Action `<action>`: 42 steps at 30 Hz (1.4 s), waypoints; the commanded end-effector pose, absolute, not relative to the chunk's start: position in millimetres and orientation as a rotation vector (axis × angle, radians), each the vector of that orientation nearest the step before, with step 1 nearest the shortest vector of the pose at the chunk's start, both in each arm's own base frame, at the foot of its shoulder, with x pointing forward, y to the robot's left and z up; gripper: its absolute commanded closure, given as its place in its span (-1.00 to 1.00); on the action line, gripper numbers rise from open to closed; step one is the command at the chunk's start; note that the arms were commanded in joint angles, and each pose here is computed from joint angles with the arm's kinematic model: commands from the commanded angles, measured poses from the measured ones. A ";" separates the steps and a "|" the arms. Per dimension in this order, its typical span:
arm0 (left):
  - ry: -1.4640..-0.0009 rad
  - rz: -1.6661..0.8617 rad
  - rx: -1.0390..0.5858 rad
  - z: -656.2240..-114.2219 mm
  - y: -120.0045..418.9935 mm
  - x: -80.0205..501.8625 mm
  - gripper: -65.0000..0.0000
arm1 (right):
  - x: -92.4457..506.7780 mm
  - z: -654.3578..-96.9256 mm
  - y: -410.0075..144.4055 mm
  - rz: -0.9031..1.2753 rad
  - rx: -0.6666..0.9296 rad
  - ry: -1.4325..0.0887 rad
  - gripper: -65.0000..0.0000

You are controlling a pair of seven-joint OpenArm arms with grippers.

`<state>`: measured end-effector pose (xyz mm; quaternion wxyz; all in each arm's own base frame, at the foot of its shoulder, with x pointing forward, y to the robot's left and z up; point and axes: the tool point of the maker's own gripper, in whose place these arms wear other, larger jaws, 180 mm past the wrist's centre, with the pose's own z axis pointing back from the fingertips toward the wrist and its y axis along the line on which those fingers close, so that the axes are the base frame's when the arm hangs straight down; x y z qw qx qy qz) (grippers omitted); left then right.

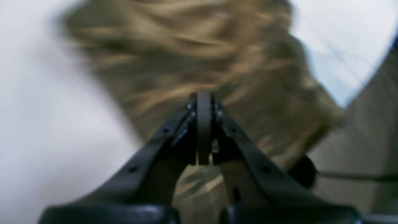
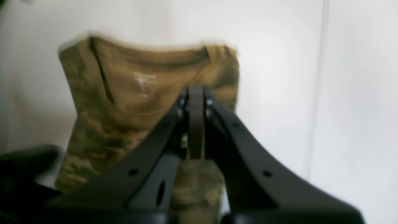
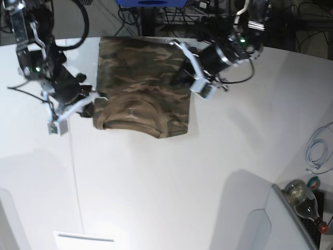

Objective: Layout the t-shirt on the table in an organized manner, then fold the t-shirt properly

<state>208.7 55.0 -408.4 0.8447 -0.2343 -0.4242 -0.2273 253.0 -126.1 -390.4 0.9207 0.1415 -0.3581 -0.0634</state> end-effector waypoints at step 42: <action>-0.351 0.203 -0.262 -634.6 145.1 -35.2 1.00 | -117.3 -638.0 -162.0 0.491 0.191 0.155 0.99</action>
